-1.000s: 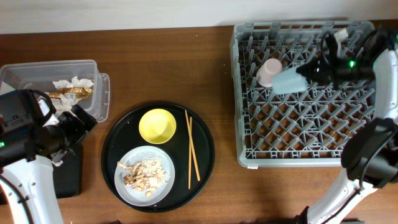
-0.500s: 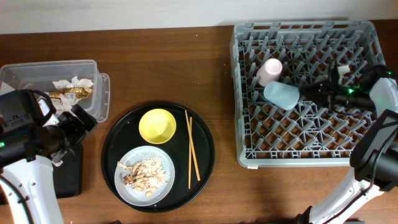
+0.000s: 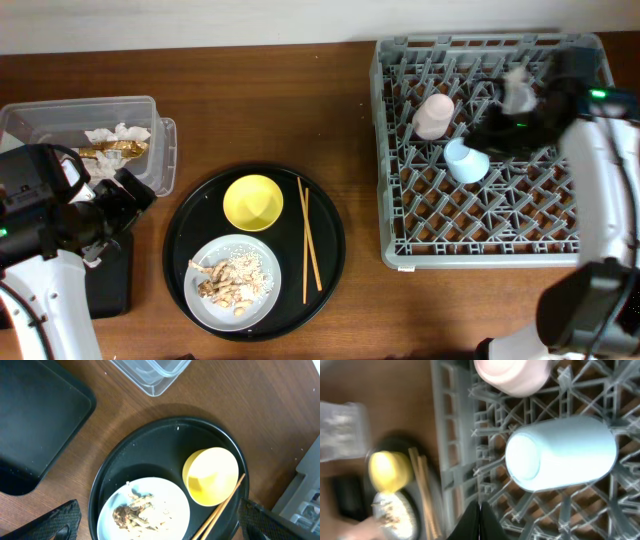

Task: Sort waste into correct bins and load items into the dishwasher rack
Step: 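Place the blue cup upside down in the rack with right gripper, then grasp the yellow bowl on the tray with right gripper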

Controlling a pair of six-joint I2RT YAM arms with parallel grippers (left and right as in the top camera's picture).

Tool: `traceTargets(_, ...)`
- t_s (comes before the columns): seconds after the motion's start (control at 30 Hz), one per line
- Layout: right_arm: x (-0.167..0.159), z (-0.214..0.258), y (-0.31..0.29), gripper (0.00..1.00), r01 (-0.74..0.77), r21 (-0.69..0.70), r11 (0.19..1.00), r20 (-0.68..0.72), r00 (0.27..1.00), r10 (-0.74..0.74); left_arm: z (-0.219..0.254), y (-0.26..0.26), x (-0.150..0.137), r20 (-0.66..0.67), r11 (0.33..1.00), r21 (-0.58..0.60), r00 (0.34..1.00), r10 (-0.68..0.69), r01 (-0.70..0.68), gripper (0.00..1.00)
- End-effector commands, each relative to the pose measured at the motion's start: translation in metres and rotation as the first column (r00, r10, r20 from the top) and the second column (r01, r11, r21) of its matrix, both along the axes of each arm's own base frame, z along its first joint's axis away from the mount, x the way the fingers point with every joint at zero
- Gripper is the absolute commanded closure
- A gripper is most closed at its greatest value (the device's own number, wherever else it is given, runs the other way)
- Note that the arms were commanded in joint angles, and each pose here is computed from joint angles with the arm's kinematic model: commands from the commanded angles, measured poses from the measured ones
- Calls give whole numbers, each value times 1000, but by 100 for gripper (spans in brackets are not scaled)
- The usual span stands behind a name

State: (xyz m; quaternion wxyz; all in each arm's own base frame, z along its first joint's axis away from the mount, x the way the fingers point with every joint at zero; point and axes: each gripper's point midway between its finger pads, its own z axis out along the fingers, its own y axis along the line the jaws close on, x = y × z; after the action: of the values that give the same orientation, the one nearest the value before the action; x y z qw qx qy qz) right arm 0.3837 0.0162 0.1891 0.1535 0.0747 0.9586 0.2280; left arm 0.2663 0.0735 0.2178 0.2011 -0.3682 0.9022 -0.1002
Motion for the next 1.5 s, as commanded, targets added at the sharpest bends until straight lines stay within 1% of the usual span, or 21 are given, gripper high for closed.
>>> traceTargets(0.0, 17, -46, -14, 96, 98, -309, 946, -87, 988, -131, 2, 1, 0, 8, 1000, 9, 1000, 2, -2, 1)
traceTargets(0.07, 28, -73, -23, 96, 110, -362, 926, -116, 980, -162, 2, 1, 0, 8, 1000, 9, 1000, 2, -2, 1)
traceTargets(0.13, 22, -84, -51, 96, 191, -458, 868, -139, 949, -282, 2, 1, 0, 8, 1000, 9, 1000, 2, -2, 1)
traceTargets(0.3, 12, 13, -43, 96, 246, -406, 880, 6, 964, -267, 2, 1, 0, 8, 1000, 9, 1000, 2, -2, 1)
traceTargets(0.37, 4, 50, 2, 95, 177, -273, 946, 69, 984, -164, 2, 1, 0, 8, 1000, 9, 1000, 2, -2, 0)
traceTargets(0.4, -2, 64, 36, 89, 99, -188, 977, 91, 992, -83, 2, 1, 0, 8, 1000, 9, 1000, 2, -2, 1)
traceTargets(0.43, -10, 73, 82, 52, -67, -98, 993, 121, 989, 79, 2, 1, 0, 8, 1000, 9, 1000, 2, -2, 1)
traceTargets(0.47, -19, 79, 123, 28, -227, -41, 973, 155, 961, 230, 2, 1, 0, 8, 1000, 9, 1000, 2, -2, 1)
traceTargets(0.5, -24, 79, 143, 27, -284, -38, 958, 164, 944, 287, 2, 1, 0, 8, 1000, 9, 1000, 2, -2, 1)
traceTargets(0.6, -41, 61, 228, 27, -477, -99, 873, 191, 852, 487, 2, 1, 0, 8, 1000, 9, 1000, 2, -2, 1)
traceTargets(0.67, -50, 18, 306, 27, -593, -175, 786, 192, 763, 618, 2, 1, 0, 8, 1000, 9, 1000, 2, -2, 1)
traceTargets(0.73, -50, -34, 371, 34, -646, -238, 726, 216, 693, 688, 2, 1, 0, 8, 1000, 9, 1000, 2, -2, 1)
traceTargets(0.87, -72, -106, 441, 35, -705, -331, 627, 231, 584, 778, 2, 1, 0, 8, 1000, 9, 1000, 2, -2, 1)
traceTargets(0.97, -71, -132, 444, 35, -624, -493, 606, 210, 591, 779, 2, 1, 0, 8, 1000, 9, 1000, 2, -2, 1)
traceTargets(1.07, -71, -154, 442, 35, -630, -493, 600, 175, 603, 778, 2, 1, 0, 8, 1000, 9, 1000, 2, -2, 1)
traceTargets(1.1, -73, -163, 440, 42, -636, -496, 591, 154, 605, 781, 2, 1, 0, 8, 1000, 9, 1000, 2, -2, 1)
traceTargets(1.2, -72, -160, 441, 73, -635, -496, 593, 158, 605, 780, 2, 1, 0, 8, 1000, 9, 1000, 2, -2, 1)
traceTargets(1.27, -69, -135, 446, 94, -621, -484, 616, 176, 621, 764, 2, 1, 0, 8, 1000, 9, 1000, 2, -2, 1)
traceTargets(1.33, -61, -89, 452, 96, -602, -486, 633, 205, 626, 752, 2, 1, 0, 8, 1000, 9, 1000, 2, -2, 0)
traceTargets(1.43, -32, 2, 419, 96, -467, -486, 739, 258, 731, 632, 2, 1, 0, 8, 1000, 9, 1000, 2, -2, 1)
traceTargets(1.47, -20, 27, 392, 96, -392, -468, 792, 265, 793, 549, 2, 1, 0, 8, 1000, 9, 1000, 2, -2, 1)
